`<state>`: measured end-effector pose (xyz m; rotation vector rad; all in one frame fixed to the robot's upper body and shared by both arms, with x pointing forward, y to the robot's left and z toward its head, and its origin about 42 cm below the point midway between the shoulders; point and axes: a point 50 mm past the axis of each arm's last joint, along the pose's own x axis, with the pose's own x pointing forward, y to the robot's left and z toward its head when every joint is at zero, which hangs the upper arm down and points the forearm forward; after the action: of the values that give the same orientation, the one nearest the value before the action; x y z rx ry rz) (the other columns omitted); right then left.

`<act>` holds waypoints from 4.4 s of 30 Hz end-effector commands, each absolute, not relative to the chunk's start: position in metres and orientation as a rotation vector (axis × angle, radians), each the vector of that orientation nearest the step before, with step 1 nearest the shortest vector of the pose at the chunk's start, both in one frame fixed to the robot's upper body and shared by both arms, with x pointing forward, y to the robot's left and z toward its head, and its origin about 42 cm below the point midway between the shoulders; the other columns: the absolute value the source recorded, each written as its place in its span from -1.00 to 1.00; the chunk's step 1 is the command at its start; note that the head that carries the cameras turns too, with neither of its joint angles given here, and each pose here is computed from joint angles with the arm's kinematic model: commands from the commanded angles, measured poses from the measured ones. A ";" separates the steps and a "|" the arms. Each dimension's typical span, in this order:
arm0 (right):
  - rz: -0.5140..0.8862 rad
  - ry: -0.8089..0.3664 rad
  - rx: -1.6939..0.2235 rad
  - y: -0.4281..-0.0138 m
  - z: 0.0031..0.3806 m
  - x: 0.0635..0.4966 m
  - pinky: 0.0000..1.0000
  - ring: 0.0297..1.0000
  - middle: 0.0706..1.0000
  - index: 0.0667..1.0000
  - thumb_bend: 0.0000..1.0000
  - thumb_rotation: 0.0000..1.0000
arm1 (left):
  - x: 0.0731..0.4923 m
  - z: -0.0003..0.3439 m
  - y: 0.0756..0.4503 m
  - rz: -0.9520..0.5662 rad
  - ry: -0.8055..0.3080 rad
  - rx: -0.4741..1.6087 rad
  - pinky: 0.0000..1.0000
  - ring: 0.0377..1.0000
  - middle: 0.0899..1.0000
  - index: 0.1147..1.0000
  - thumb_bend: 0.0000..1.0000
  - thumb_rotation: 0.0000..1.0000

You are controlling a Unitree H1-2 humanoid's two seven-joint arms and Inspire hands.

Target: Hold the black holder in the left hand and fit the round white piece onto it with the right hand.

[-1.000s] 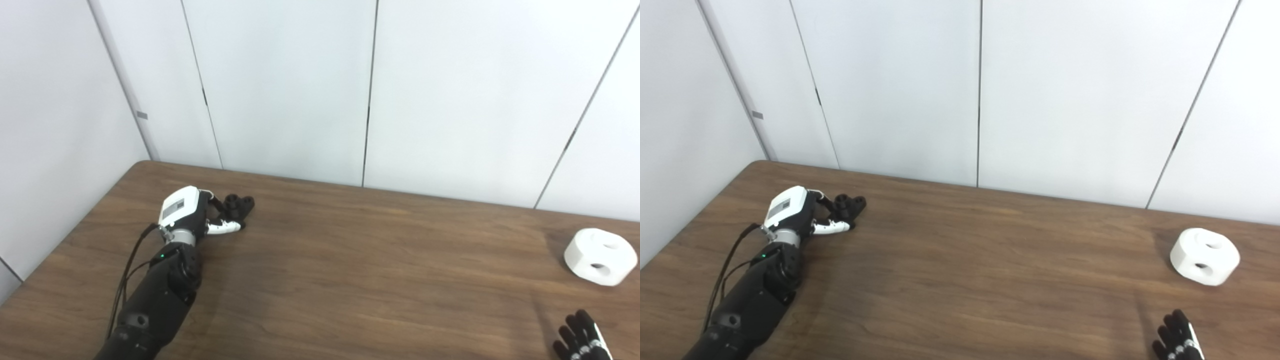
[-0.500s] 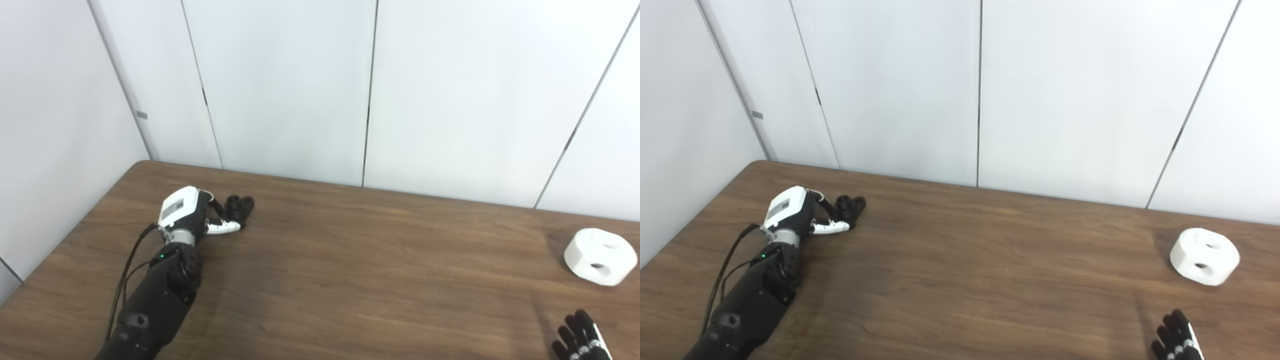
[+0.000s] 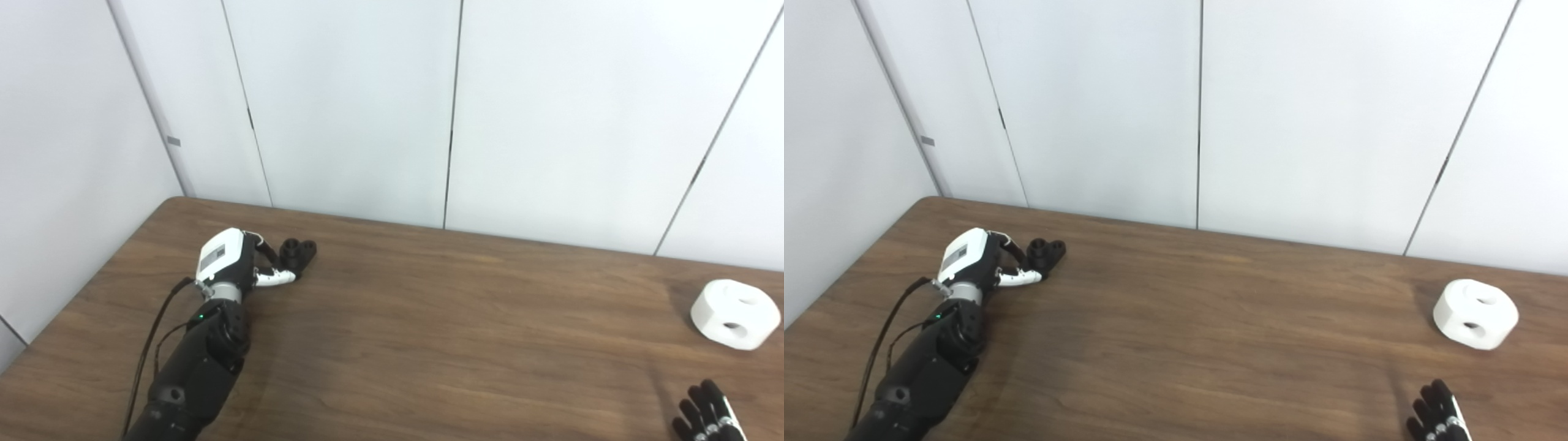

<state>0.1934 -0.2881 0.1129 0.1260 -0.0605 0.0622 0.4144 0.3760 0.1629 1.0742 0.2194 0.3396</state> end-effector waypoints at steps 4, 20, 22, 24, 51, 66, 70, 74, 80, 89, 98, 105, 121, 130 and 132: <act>0.070 -0.039 0.130 -0.289 0.110 0.186 1.00 1.00 1.00 1.00 0.32 0.98 | 0.421 0.181 0.382 0.362 0.154 1.103 0.83 0.72 0.46 -0.17 0.04 -0.90; 0.061 -0.044 0.129 -0.286 0.111 0.187 1.00 1.00 0.98 1.00 0.25 0.94 | 0.403 0.185 0.365 0.230 0.163 1.092 0.77 0.72 0.47 -0.17 0.04 -0.90; 0.063 -0.044 0.127 -0.285 0.111 0.188 1.00 1.00 0.99 1.00 0.24 0.94 | 0.397 0.184 0.358 0.203 0.164 1.087 0.76 0.72 0.46 -0.17 0.04 -0.90; 0.060 -0.042 0.117 -0.285 0.112 0.188 1.00 1.00 0.99 1.00 0.24 0.95 | 0.391 0.183 0.351 0.176 0.162 1.088 0.77 0.73 0.48 -0.17 0.04 -0.90; 0.041 -0.055 0.100 -0.262 0.123 0.193 1.00 1.00 0.92 1.00 0.18 0.85 | 0.302 0.177 0.263 -0.234 -0.047 1.064 0.64 0.76 0.58 -0.16 0.03 -0.89; 0.040 -0.057 0.107 -0.248 0.138 0.197 1.00 1.00 0.90 1.00 0.17 0.87 | 0.271 0.174 0.219 -0.446 -0.106 1.021 0.80 0.77 0.56 -0.16 0.03 -0.88; 0.039 -0.053 0.106 -0.246 0.141 0.198 1.00 1.00 0.90 1.00 0.19 0.87 | 0.262 0.166 0.208 -0.489 -0.127 1.023 0.89 0.77 0.53 -0.16 0.03 -0.88; 0.045 -0.057 0.099 -0.245 0.142 0.199 1.00 1.00 0.91 1.00 0.17 0.88 | 0.254 0.159 0.197 -0.521 -0.117 1.036 0.94 0.77 0.54 -0.16 0.03 -0.88; 0.041 -0.062 0.089 -0.244 0.144 0.199 1.00 1.00 0.92 1.00 0.16 0.91 | 0.245 0.150 0.184 -0.542 -0.124 1.059 0.93 0.77 0.56 -0.16 0.03 -0.87; 0.027 -0.057 0.096 -0.246 0.142 0.198 1.00 1.00 0.93 1.00 0.21 0.84 | 0.240 0.133 0.172 -0.550 -0.157 1.092 0.90 0.77 0.56 -0.15 0.03 -0.87; 0.027 -0.048 0.095 -0.246 0.142 0.201 1.00 1.00 0.94 1.00 0.23 0.85 | 0.241 0.122 0.173 -0.516 -0.179 1.032 0.85 0.75 0.54 -0.15 0.02 -0.88; 0.024 -0.063 0.081 -0.245 0.143 0.201 1.00 1.00 0.94 1.00 0.26 0.82 | 0.240 0.118 0.177 -0.524 -0.183 1.037 0.84 0.76 0.55 -0.15 0.02 -0.88; -0.050 -0.183 -0.014 -0.258 0.181 0.216 1.00 0.93 0.91 0.98 -0.04 0.01 | 0.234 0.114 0.185 -0.538 -0.171 1.093 0.85 0.76 0.57 -0.16 0.03 -0.88; -0.102 -0.209 -0.201 -0.277 0.221 0.240 0.90 0.93 0.86 0.96 0.11 -0.07 | 0.233 0.115 0.188 -0.540 -0.144 1.093 0.88 0.77 0.56 -0.15 0.03 -0.88; -0.117 -0.210 -0.273 -0.280 0.230 0.246 0.93 0.93 0.85 0.93 0.14 -0.04 | 0.234 0.114 0.189 -0.536 -0.143 1.088 0.87 0.77 0.56 -0.15 0.03 -0.88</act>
<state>0.2426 -0.2773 0.2088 -0.2164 -0.1375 -0.1033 0.2456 0.1820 0.1308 1.0483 -0.2290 -0.4584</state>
